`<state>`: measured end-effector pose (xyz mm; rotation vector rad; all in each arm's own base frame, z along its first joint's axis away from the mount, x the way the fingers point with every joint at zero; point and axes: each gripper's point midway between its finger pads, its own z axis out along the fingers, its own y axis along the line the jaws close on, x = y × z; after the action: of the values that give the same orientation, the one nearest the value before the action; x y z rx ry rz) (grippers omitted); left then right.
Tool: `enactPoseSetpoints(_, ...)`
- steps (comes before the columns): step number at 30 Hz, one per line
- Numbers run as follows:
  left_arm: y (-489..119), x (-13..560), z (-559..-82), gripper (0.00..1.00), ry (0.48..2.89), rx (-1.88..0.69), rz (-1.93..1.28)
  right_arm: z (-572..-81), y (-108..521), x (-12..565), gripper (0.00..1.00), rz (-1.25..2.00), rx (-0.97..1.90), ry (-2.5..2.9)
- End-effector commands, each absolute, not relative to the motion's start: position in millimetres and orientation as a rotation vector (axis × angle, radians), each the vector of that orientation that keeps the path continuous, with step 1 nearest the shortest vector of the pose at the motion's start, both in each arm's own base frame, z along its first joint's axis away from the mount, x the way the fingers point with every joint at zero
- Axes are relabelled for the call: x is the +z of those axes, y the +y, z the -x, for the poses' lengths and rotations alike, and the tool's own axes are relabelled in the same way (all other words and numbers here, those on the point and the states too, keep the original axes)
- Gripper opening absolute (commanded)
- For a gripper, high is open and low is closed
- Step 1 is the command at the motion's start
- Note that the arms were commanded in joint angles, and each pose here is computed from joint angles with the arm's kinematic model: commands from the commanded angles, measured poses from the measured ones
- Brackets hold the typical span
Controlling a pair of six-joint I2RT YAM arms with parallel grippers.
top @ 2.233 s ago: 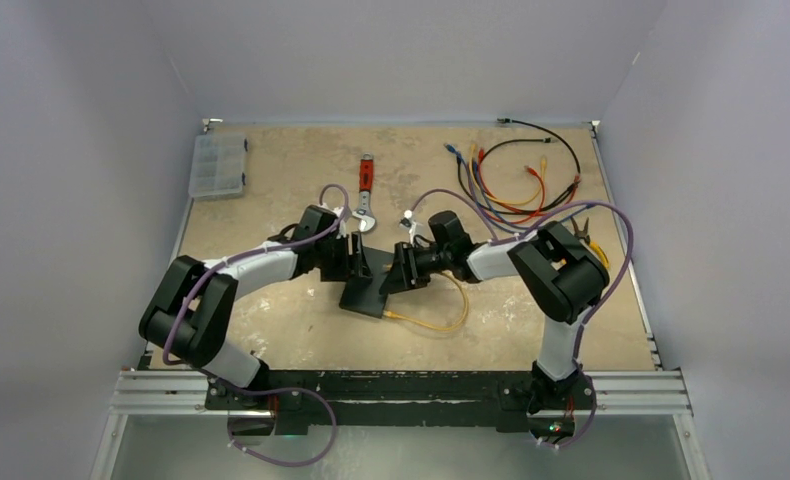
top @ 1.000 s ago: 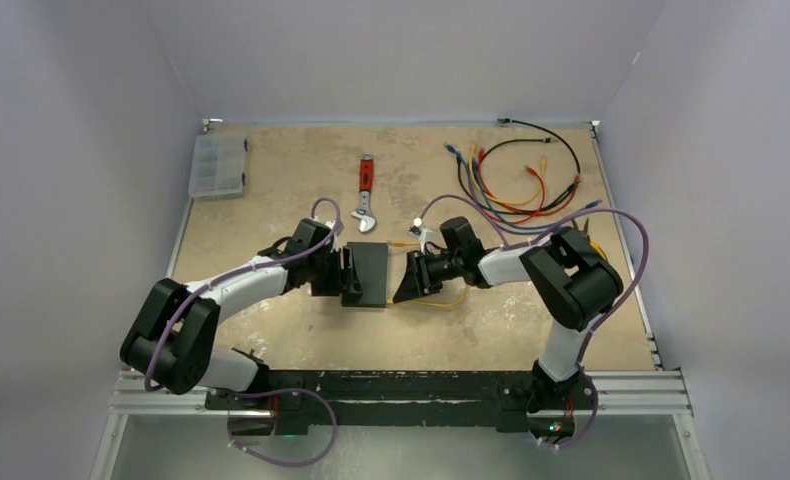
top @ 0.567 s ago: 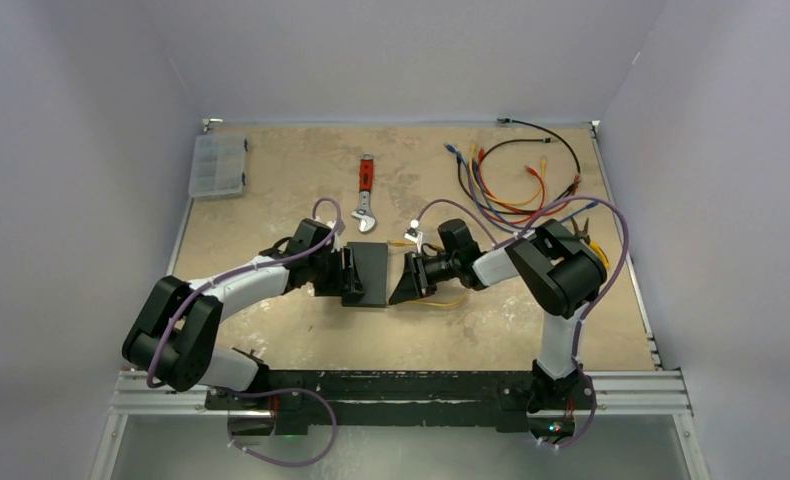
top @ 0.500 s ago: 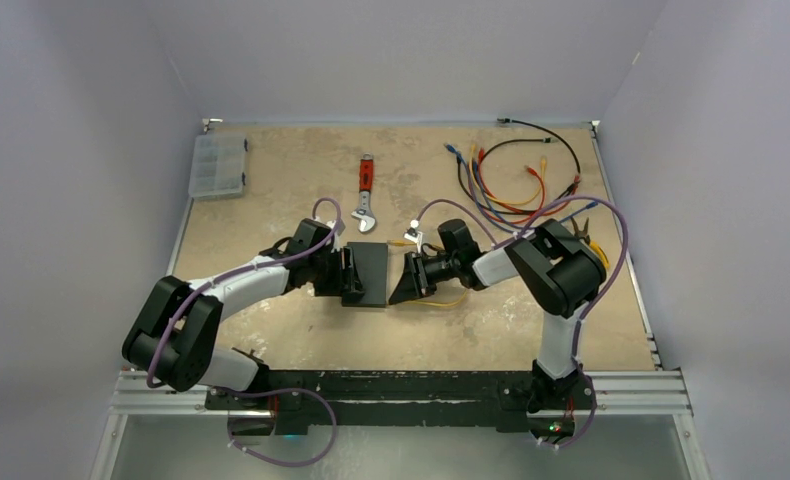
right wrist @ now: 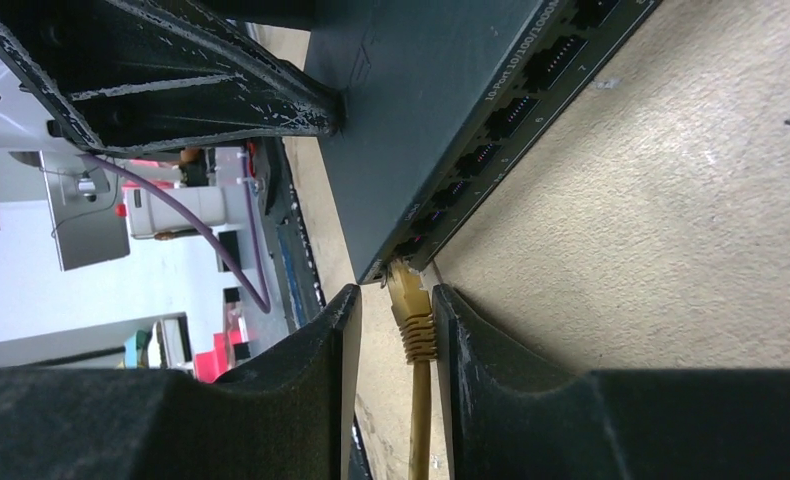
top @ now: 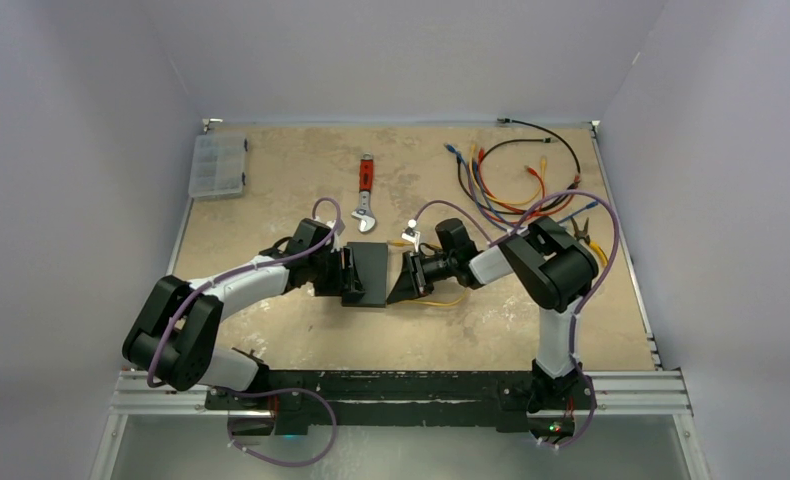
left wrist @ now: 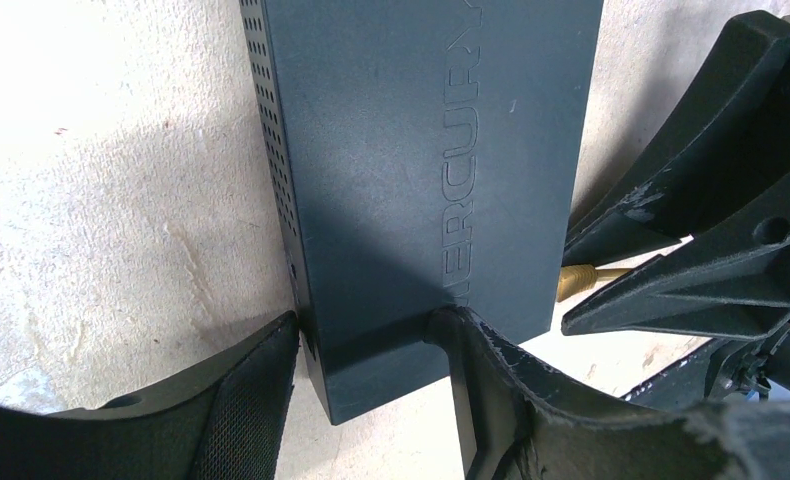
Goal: Pull the plug from the switch port
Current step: Pull the connector from the switch port.
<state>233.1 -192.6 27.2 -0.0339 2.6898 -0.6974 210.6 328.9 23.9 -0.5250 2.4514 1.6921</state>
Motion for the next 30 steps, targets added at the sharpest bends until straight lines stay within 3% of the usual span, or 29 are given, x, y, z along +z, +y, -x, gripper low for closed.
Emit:
enactPoseSetpoints(1,-193,21,-233,0.54,2.701,-0.69,0.033,-213,332,5,0.36,0.509,1.619,2.493)
enactPoseSetpoints(8,-190,19,-230,0.54,2.713,-0.675,0.023,-213,333,0,0.36,0.505,1.614,2.502)
enactPoseSetpoints(13,-187,20,-231,0.54,2.714,-0.649,0.017,-210,333,-5,0.08,0.497,1.631,2.512)
enactPoseSetpoints(16,-184,22,-233,0.55,2.71,-0.614,0.013,-210,332,-5,0.01,0.499,1.628,2.513)
enactPoseSetpoints(21,-169,33,-244,0.66,2.687,-0.469,0.028,-209,331,-5,0.0,0.501,1.621,2.513)
enactPoseSetpoints(30,-175,83,-271,0.69,2.548,-0.255,-0.065,-210,331,-4,0.0,0.51,1.611,2.508)
